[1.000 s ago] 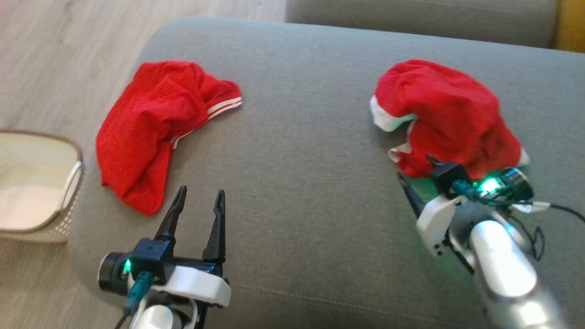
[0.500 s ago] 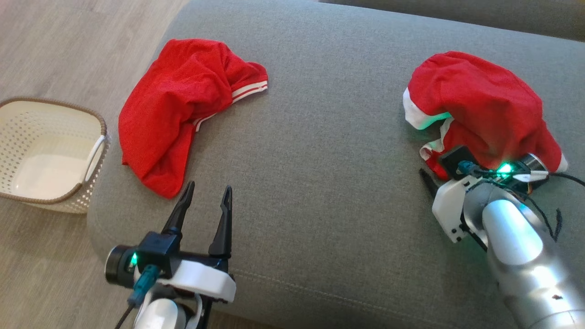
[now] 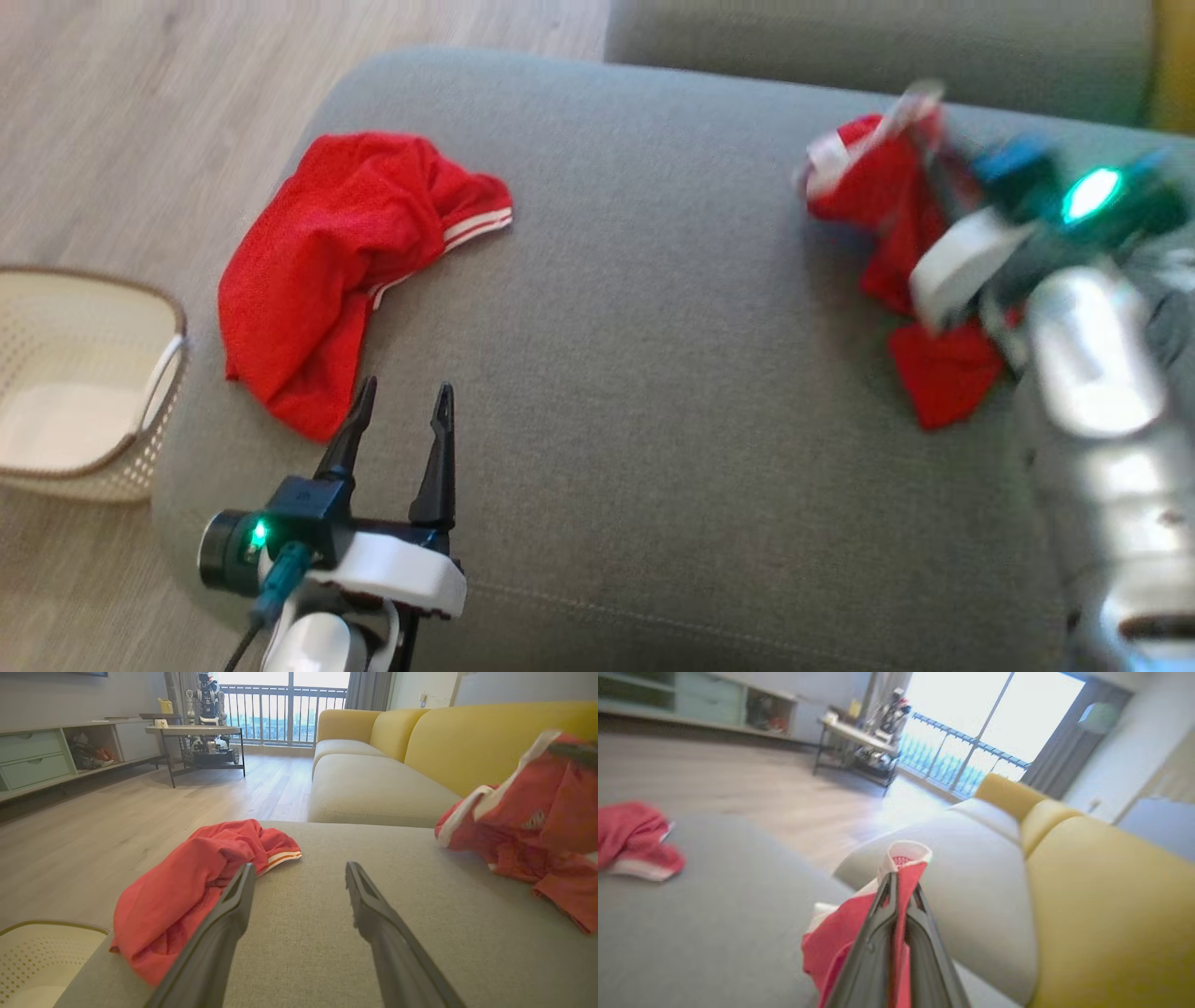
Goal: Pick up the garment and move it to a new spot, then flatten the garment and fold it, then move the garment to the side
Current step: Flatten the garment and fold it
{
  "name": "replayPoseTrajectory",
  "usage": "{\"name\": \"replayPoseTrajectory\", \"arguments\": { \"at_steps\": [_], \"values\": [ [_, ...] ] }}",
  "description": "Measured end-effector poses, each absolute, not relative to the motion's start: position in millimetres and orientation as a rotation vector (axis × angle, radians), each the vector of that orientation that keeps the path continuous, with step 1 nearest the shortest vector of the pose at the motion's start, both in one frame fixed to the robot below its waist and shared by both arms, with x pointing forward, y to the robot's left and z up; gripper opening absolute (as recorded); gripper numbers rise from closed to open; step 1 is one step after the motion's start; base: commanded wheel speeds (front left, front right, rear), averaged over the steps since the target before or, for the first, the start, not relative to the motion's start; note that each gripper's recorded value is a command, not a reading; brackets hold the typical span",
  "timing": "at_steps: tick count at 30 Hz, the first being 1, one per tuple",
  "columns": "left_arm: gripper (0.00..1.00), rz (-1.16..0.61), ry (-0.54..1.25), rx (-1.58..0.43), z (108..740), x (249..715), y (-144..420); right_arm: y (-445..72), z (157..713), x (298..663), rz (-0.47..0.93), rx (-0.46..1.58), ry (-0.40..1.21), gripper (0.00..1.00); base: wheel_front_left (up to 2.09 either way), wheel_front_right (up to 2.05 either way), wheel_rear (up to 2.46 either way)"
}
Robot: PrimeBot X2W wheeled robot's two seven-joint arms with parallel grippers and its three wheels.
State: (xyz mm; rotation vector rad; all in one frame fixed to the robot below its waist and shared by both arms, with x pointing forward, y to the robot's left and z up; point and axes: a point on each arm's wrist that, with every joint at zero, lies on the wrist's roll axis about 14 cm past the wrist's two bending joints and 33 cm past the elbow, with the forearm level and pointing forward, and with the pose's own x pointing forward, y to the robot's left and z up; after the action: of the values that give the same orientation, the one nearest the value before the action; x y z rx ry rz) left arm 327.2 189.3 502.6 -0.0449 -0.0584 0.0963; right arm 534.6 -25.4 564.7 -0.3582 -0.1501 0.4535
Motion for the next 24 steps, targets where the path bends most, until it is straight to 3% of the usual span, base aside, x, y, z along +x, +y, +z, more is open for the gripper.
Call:
{"name": "replayPoseTrajectory", "arguments": {
  "at_steps": [7, 11, 14, 17, 19, 20, 21, 23, 24],
  "values": [
    [1.00, 0.069, -0.093, -0.059, 510, 316, 181, -82, 731, 541, 0.231, -0.373, -0.500, 0.00, 0.00, 0.00, 0.00],
    [1.00, 0.067, -0.107, -0.063, 514, 312, 180, -77, 802, 524, 0.209, -0.388, -0.666, 0.00, 0.00, 0.00, 0.00],
    [1.00, 0.068, -0.119, -0.065, 517, 312, 181, -43, 830, 507, 0.285, -0.447, -0.764, 0.00, 0.00, 0.00, 0.00],
    [1.00, 0.069, -0.119, -0.067, 517, 311, 180, 8, 809, 493, 0.444, -0.494, -0.763, 0.00, 0.00, 0.00, 0.00],
    [1.00, 0.073, -0.112, -0.076, 515, 310, 181, 36, 767, 487, 0.563, -0.505, -0.685, 0.00, 0.00, 0.00, 0.00],
    [1.00, 0.073, -0.112, -0.076, 515, 310, 181, 36, 767, 487, 0.563, -0.505, -0.685, 0.00, 0.00, 0.00, 0.00],
    [1.00, 0.081, -0.098, -0.080, 510, 307, 181, 55, 706, 479, 0.674, -0.479, -0.550, 0.00, 0.00, 0.00, 0.00],
    [1.00, 0.077, -0.092, -0.081, 508, 307, 180, 66, 636, 463, 0.778, -0.458, -0.391, 0.00, 0.00, 0.00, 0.00],
    [1.00, 0.077, -0.092, -0.081, 508, 307, 180, 66, 636, 463, 0.778, -0.458, -0.391, 0.00, 0.00, 0.00, 0.00]
  ]
}}
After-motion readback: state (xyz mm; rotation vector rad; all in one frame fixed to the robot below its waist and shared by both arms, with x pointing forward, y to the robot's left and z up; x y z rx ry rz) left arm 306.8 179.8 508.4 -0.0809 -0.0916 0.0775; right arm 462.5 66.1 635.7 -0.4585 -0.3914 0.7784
